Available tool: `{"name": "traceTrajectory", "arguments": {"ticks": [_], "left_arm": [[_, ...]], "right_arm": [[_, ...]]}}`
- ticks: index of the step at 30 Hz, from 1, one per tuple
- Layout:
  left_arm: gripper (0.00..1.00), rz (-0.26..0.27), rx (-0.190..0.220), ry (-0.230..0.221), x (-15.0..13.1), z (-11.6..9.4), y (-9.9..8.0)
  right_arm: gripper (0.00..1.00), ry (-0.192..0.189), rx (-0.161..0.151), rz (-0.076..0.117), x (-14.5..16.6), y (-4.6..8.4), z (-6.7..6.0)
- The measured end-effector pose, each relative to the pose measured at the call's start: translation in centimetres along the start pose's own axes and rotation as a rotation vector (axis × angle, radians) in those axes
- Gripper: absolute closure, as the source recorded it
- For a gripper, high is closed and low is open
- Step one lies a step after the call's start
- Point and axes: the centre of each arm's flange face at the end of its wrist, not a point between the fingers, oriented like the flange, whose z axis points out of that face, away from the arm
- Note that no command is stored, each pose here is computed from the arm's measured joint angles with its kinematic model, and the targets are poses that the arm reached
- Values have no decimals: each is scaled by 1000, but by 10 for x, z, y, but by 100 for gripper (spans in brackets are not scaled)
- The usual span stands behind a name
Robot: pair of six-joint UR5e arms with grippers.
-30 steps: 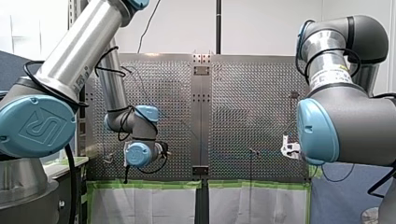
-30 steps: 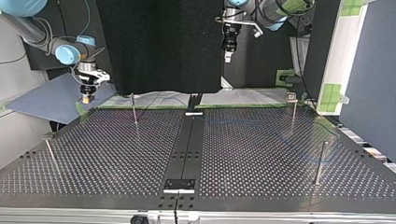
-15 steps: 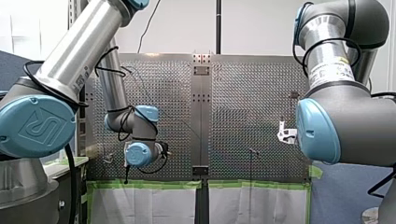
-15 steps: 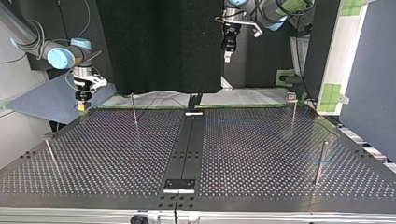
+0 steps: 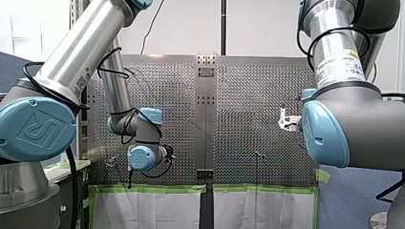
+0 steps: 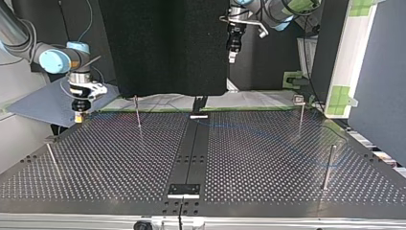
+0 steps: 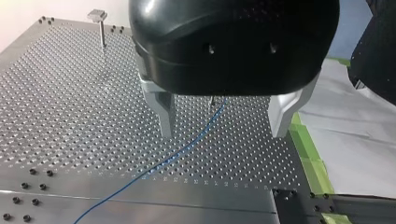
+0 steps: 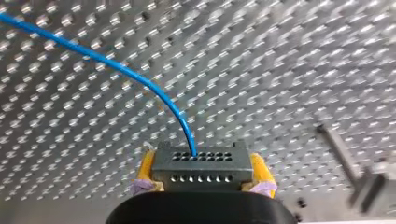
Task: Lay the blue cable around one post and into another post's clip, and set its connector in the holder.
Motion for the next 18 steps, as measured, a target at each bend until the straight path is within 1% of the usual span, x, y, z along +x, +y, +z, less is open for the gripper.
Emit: {"name": "traceTrajectory", "arguments": {"ticks": [3, 10, 13, 18], "left_arm": [[0, 0, 3, 0, 0, -1, -1], [0, 1, 8, 0, 0, -2, -3], [0, 1, 11, 0, 0, -3, -3], [0, 1, 12, 0, 0, -3, -4]], "right_arm": [[100, 20, 9, -4, 16, -6, 0], [100, 82, 28, -14, 59, -20, -2], [100, 96, 36, -14, 74, -26, -4], [100, 109, 48, -12, 93, -34, -8]]}}
